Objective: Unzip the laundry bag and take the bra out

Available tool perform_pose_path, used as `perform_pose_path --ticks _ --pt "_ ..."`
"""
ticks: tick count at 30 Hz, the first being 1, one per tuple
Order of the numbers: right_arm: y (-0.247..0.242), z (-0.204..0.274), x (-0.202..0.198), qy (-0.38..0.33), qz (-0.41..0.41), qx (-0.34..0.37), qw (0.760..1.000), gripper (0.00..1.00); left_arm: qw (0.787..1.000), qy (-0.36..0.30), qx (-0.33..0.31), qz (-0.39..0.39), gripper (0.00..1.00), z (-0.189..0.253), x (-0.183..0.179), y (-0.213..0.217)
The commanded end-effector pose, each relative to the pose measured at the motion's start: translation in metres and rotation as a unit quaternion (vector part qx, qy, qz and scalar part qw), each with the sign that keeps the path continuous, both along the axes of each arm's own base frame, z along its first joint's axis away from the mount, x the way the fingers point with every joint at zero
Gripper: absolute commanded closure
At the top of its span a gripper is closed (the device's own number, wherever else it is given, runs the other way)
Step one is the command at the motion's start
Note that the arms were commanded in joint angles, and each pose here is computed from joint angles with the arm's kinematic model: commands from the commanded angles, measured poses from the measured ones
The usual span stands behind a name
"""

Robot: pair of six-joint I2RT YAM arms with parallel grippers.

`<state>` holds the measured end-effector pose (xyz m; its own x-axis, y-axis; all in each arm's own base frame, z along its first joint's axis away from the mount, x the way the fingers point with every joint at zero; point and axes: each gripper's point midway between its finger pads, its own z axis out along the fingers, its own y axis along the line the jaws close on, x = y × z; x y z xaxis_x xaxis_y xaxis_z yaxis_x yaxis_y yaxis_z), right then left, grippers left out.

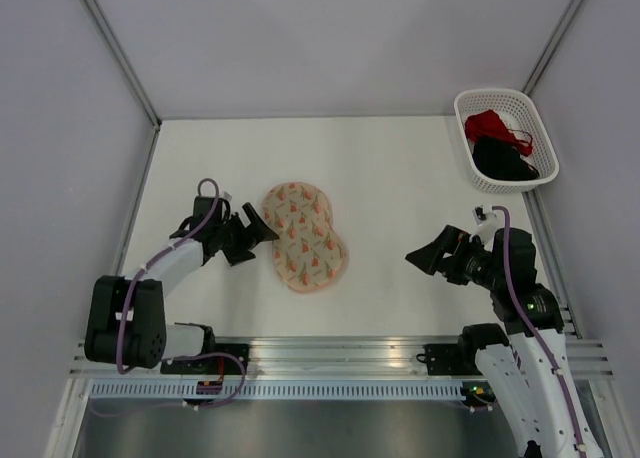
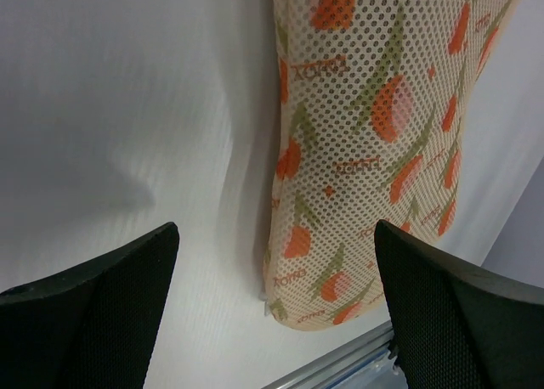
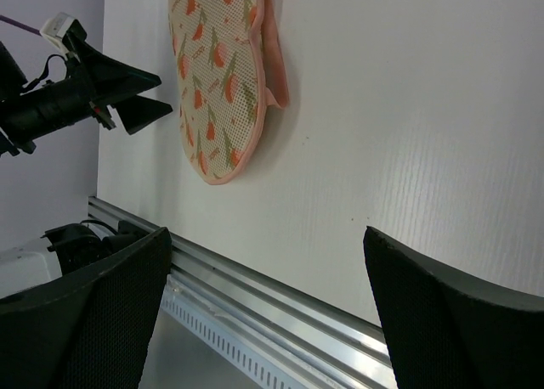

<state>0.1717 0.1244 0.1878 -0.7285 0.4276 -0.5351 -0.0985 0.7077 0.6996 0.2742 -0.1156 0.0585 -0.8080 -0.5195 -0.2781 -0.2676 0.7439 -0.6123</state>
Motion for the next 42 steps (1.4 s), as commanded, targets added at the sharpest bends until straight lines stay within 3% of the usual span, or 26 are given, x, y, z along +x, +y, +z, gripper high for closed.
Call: perform_pose_path --ticks 1,8,11,14,17,20,21,23,30,32,35,36,37,38,42 --pt "0.002 0.003 0.001 -0.009 0.002 0.006 1.000 0.02 0.997 -0.058 -0.048 -0.028 0.01 0.012 0.025 -0.028" --pt "0.000 -0.002 0.000 -0.004 0.001 -0.003 1.000 0.02 0.993 -0.029 -0.079 -0.078 0.03 -0.020 0.005 -0.059" --pt "-0.002 -0.007 -0.002 0.003 -0.002 -0.010 1.000 0.02 0.993 -0.002 -0.083 -0.085 0.06 -0.043 -0.021 -0.061" --pt "-0.003 -0.012 -0.002 0.009 -0.004 -0.011 1.000 0.02 0.992 0.006 -0.098 -0.084 0.11 -0.056 -0.043 -0.062" --pt "-0.002 -0.015 -0.001 0.014 -0.006 -0.008 1.000 0.02 0.990 0.009 -0.110 -0.083 0.22 -0.064 -0.058 -0.062" --pt "-0.002 -0.016 0.000 0.016 -0.008 -0.005 1.000 0.02 0.988 0.019 -0.127 -0.088 0.52 -0.070 -0.066 -0.066" --pt "-0.002 -0.017 0.000 0.017 -0.008 -0.004 1.000 0.02 0.986 0.006 -0.136 -0.092 0.72 -0.066 -0.062 -0.070" --pt "-0.002 -0.018 0.000 0.018 -0.010 -0.003 1.000 0.02 0.983 0.017 -0.157 -0.096 0.98 -0.065 -0.062 -0.080" --pt "0.008 -0.005 -0.005 -0.011 0.021 0.021 0.999 0.05 0.970 -0.031 -0.219 -0.103 0.98 -0.019 -0.039 -0.131" --pt "0.012 0.004 -0.008 -0.031 0.033 0.032 0.998 0.08 0.973 -0.030 -0.219 -0.072 0.98 -0.007 -0.029 -0.145" --pt "0.016 0.019 -0.010 -0.061 0.048 0.040 0.996 0.21 0.981 -0.012 -0.195 -0.011 0.98 0.013 -0.014 -0.154" --pt "0.016 0.023 -0.010 -0.070 0.053 0.035 0.995 0.23 0.983 0.005 -0.183 0.015 0.98 0.015 -0.013 -0.154" --pt "0.015 0.024 -0.010 -0.072 0.055 0.033 0.995 0.24 0.983 -0.024 -0.176 0.050 0.98 0.043 0.008 -0.155" --pt "0.015 0.025 -0.010 -0.074 0.057 0.031 0.995 0.26 0.988 0.016 -0.137 0.068 0.98 0.032 -0.004 -0.149" --pt "0.016 0.028 -0.008 -0.080 0.069 0.020 0.994 0.27 0.979 0.040 -0.147 0.139 0.98 0.059 0.009 -0.151"
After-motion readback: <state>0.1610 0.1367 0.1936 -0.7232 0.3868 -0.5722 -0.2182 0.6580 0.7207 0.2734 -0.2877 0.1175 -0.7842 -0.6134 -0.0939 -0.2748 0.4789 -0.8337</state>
